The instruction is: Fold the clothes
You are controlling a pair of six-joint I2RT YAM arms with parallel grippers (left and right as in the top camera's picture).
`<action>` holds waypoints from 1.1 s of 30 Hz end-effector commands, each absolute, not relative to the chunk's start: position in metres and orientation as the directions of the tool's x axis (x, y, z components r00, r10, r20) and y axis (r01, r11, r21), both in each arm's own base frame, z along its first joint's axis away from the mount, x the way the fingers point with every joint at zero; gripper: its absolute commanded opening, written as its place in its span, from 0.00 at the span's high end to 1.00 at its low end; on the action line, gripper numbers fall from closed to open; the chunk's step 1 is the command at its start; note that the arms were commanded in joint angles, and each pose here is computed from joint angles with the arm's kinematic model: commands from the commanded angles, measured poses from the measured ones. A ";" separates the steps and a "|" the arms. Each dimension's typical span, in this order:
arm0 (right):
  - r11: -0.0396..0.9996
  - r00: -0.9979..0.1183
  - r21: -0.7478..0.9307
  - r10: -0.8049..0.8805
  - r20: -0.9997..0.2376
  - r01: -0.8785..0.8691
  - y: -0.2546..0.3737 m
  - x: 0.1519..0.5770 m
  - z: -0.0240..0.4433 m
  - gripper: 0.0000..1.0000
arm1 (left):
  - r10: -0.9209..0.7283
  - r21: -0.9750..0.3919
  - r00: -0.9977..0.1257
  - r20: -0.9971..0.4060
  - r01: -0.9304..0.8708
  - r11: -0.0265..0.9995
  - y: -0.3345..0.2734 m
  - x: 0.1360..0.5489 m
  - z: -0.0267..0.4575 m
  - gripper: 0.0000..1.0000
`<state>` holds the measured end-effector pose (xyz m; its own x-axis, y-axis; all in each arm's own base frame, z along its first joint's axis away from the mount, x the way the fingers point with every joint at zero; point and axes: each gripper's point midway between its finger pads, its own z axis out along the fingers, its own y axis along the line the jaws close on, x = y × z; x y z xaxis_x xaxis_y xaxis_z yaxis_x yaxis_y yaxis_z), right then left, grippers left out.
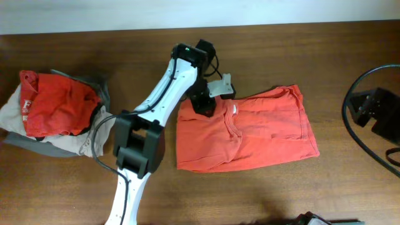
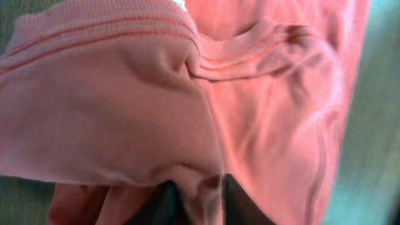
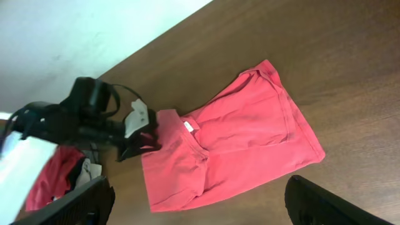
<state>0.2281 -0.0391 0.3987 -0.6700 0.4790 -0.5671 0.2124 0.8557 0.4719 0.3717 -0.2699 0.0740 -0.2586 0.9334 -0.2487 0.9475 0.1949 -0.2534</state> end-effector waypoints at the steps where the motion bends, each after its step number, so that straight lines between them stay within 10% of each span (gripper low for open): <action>1: 0.863 -0.676 0.459 0.467 -0.570 0.209 -0.039 0.226 0.397 0.08 | 0.921 -0.228 -0.295 -0.254 0.944 0.240 -0.275 0.387 0.060 0.01; 9: 0.863 -0.676 0.459 0.467 -0.570 0.209 -0.039 0.226 0.397 0.08 | 0.878 -0.100 -0.422 -0.226 0.907 0.410 -0.268 0.419 0.075 0.01; 26: 0.863 -0.676 0.459 0.467 -0.570 0.209 -0.039 0.226 0.397 0.08 | 0.857 -0.199 -0.384 -0.343 0.922 0.333 -0.301 0.423 0.063 0.01; 30: 0.863 -0.676 0.459 0.467 -0.570 0.210 -0.039 0.226 0.397 0.08 | 0.870 -0.271 -0.338 -0.359 0.930 0.250 -0.308 0.406 0.055 0.11; 33: 0.863 -0.676 0.459 0.467 -0.570 0.210 -0.039 0.226 0.397 0.08 | 0.891 -0.305 -0.299 -0.341 0.932 0.195 -0.305 0.391 0.055 0.46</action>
